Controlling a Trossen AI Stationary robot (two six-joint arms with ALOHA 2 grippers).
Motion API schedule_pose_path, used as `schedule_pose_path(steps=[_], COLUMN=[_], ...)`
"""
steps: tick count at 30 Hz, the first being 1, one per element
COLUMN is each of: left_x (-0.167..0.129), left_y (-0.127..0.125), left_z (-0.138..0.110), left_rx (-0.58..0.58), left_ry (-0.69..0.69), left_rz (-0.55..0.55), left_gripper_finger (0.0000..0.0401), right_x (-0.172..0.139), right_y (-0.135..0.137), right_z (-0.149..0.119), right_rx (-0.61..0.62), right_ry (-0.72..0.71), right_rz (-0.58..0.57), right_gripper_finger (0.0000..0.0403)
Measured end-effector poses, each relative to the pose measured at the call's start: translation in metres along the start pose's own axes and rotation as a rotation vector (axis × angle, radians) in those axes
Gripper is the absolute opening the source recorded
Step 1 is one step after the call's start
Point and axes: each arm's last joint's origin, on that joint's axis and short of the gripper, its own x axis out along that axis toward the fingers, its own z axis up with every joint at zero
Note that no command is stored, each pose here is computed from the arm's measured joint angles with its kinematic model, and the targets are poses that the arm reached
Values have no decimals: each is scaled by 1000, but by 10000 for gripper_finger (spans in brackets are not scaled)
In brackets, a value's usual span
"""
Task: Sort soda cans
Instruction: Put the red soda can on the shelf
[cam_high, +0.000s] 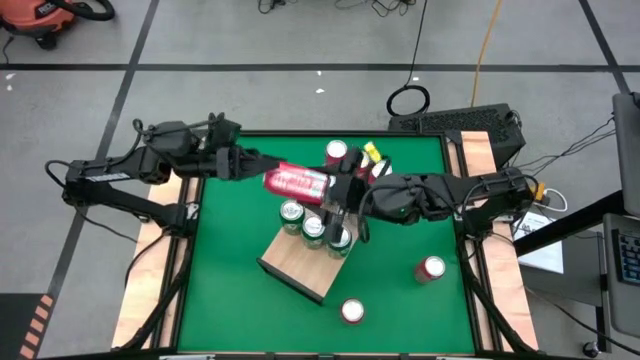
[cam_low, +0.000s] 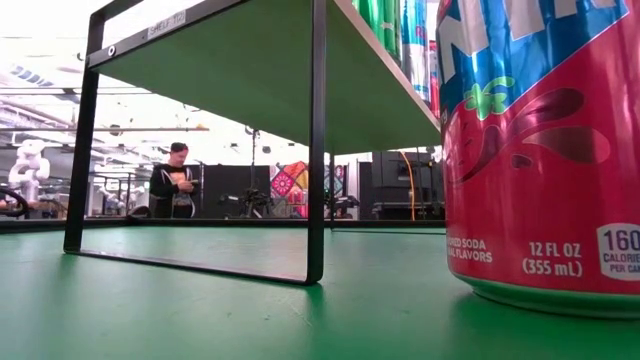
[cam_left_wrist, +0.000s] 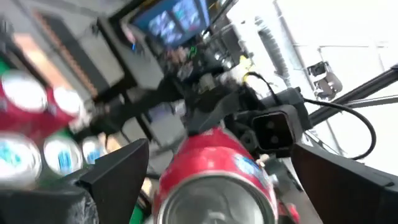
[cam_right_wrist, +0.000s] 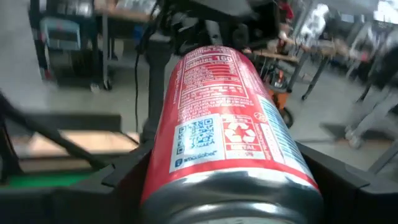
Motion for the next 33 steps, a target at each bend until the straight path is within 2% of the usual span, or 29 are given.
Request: schedule_pose_path(steps=[6, 9, 13, 16, 25, 29, 33], left_x=[-13, -24, -39, -50, -67, -67, -65], left_y=[-10, -18, -24, -29, -35, -35, -34], left_z=[11, 18, 23, 25, 22, 20, 15], left_rx=[178, 325, 506, 630, 857, 990, 1106], left_ry=[-87, -151, -220, -249, -172, -155, -96], left_rz=[-62, -101, -87, -94, -189, -210, -264], left_gripper_finger=[393, 393, 393, 393, 393, 393, 393], right_x=[-12, -16, -16, -13, -7, -1, 6], right_y=[-9, -11, -10, -8, -18, -22, -21], right_z=[9, 11, 12, 12, 14, 13, 13], right_rx=[313, 488, 733, 865, 1144, 1227, 1242], right_ry=[-30, -38, -31, -27, -56, -4, 14], right_rz=[1, 12, 66, 95, 92, 193, 263], right_gripper_finger=[295, 295, 295, 295, 295, 295, 295])
